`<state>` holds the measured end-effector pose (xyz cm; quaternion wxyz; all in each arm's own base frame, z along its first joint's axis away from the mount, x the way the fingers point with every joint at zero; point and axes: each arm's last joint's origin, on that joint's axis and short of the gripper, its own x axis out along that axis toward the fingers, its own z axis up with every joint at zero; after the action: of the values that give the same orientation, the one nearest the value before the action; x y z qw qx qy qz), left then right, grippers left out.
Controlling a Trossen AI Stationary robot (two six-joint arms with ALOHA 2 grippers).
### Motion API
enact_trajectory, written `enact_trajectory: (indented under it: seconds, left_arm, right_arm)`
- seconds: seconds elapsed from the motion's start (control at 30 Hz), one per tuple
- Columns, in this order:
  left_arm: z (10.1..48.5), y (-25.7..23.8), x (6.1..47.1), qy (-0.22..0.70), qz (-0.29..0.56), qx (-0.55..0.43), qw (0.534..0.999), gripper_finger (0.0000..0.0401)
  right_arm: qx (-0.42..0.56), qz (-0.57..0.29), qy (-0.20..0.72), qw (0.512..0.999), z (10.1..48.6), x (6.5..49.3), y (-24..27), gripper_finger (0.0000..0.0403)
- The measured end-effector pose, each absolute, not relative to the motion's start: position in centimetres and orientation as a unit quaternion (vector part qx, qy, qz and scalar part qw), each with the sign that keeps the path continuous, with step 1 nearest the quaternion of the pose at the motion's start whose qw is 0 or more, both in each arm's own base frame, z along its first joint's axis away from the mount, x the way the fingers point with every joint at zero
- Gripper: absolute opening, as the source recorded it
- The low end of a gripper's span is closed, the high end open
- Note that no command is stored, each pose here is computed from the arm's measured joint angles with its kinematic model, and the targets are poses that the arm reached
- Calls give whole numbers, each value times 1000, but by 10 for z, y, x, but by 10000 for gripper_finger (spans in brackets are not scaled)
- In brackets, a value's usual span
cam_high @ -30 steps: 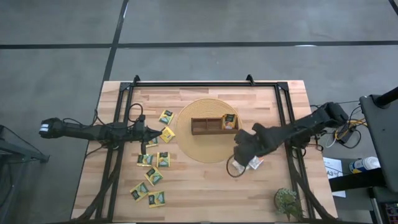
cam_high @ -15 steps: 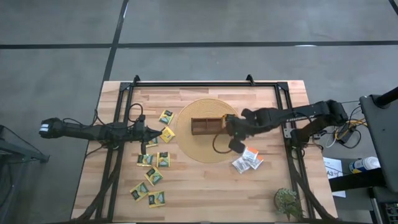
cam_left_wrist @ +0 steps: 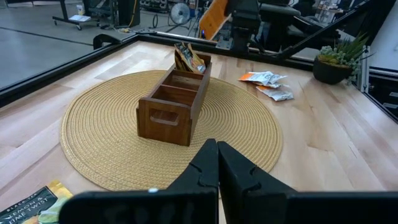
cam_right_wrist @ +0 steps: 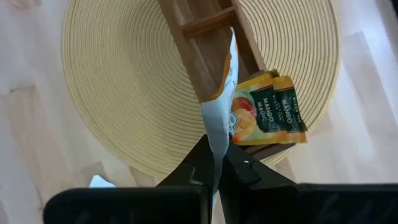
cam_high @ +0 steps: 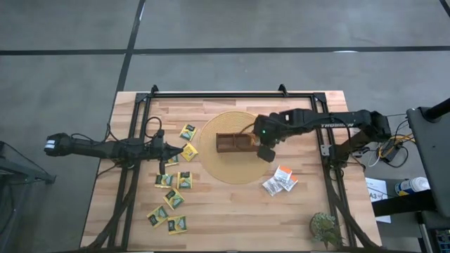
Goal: Pick & Place Tea
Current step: Put the white tea bag into the middle section of the wooden organizer
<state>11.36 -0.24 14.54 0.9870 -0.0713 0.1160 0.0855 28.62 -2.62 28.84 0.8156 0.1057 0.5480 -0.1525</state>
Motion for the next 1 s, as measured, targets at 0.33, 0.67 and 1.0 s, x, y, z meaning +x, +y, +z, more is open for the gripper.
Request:
enact_trajectory:
  seconds: [0.33,0.67,1.0]
  left_arm:
    - [145,-2,114,116,86,-71,987,0]
    - [145,-2,114,116,86,-71,987,0]
    - [145,-2,114,116,85,-71,987,0]
  right_arm:
    - [120,-126,550,817,285,297,-66,8]
    - [108,-59,570,813,272,337,-85,8]
    - [124,-40,634,763,252,357,-90,8]
